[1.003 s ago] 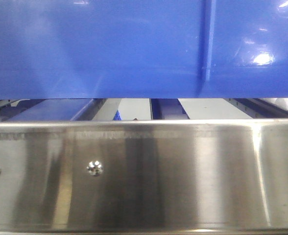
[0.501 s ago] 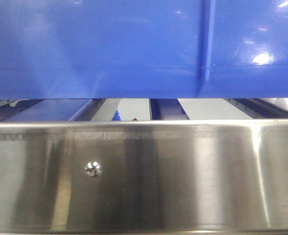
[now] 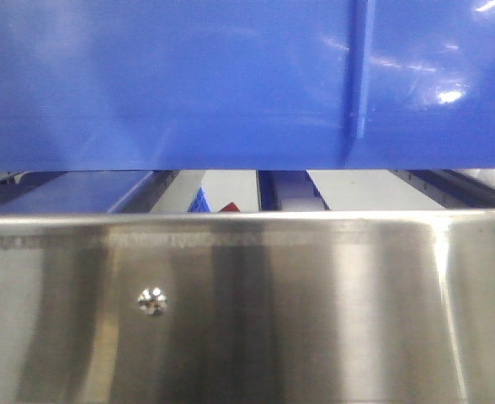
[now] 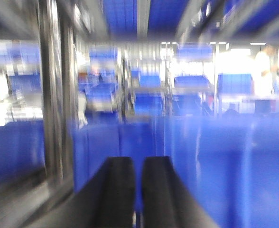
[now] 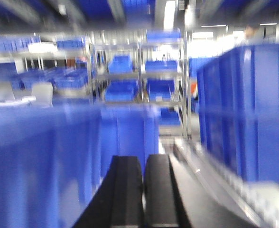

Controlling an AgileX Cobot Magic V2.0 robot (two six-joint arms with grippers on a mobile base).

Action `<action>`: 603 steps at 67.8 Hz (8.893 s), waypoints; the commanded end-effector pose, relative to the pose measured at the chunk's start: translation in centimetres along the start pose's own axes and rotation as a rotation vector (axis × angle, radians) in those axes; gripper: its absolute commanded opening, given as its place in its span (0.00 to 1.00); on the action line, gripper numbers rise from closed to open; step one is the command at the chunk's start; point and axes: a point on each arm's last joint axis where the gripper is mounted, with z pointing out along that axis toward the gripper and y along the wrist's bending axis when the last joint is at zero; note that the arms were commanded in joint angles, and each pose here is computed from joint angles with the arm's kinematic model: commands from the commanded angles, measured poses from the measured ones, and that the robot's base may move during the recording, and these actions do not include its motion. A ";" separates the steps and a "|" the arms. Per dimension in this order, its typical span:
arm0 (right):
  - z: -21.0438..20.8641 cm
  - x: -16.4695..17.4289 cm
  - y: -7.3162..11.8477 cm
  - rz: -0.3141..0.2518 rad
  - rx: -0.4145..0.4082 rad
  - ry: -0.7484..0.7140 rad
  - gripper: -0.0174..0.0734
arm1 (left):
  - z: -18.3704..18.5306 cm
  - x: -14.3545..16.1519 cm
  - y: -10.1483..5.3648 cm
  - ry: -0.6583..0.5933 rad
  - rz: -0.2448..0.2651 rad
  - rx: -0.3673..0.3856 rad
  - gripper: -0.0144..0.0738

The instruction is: Move blue bin to conveyor side

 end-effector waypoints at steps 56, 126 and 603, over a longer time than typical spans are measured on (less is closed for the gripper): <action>15.7 -13.0 3.9 -0.023 -0.220 0.599 0.81 | 12.3 -15.0 -0.5 0.522 -0.020 0.091 0.77; 23.8 -12.0 10.5 -0.020 -0.217 0.961 0.81 | 20.5 -13.2 -1.4 0.973 0.053 0.076 0.77; 24.7 -15.5 7.1 0.016 -0.128 0.837 0.10 | 22.4 -15.4 -0.1 0.901 -0.078 0.061 0.15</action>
